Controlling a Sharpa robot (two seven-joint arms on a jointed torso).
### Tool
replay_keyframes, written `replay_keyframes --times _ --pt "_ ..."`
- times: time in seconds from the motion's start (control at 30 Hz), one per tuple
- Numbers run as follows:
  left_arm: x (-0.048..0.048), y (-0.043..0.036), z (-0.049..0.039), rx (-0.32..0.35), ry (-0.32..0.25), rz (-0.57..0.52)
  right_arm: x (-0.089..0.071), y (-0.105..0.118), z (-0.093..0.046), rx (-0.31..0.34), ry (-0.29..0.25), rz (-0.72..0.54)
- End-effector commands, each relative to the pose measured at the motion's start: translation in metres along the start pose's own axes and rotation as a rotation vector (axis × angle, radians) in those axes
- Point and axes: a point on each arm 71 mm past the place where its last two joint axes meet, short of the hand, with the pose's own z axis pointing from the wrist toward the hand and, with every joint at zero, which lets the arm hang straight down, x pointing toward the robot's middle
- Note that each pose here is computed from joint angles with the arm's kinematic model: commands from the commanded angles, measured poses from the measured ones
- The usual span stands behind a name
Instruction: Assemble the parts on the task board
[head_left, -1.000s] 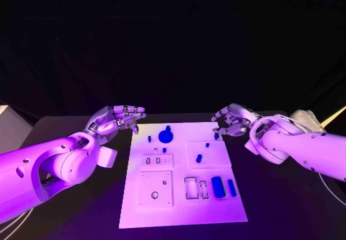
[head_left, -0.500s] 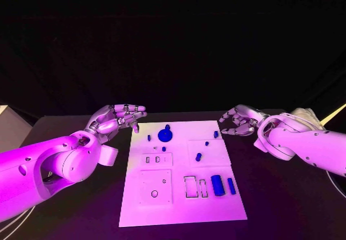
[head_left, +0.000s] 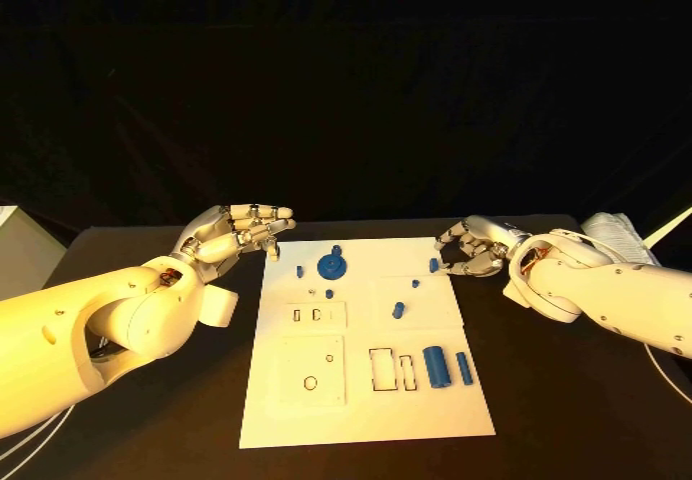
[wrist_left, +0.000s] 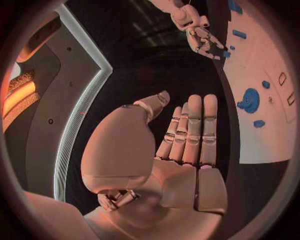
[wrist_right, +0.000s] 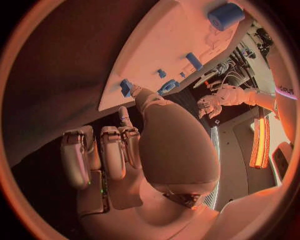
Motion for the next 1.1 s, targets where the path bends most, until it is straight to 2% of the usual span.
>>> replay_keyframes --times 0.03,0.3,1.1 --pt "0.0021 -0.0010 0.0003 0.010 0.020 -0.007 0.005 0.001 0.000 -0.017 0.030 -0.012" --pt "0.0016 -0.0009 0.0002 0.010 0.019 -0.006 0.012 0.003 0.004 -0.014 0.033 -0.010" --pt "0.0012 -0.0012 -0.0007 0.008 0.018 -0.005 0.017 0.004 0.013 0.010 0.022 -0.013"
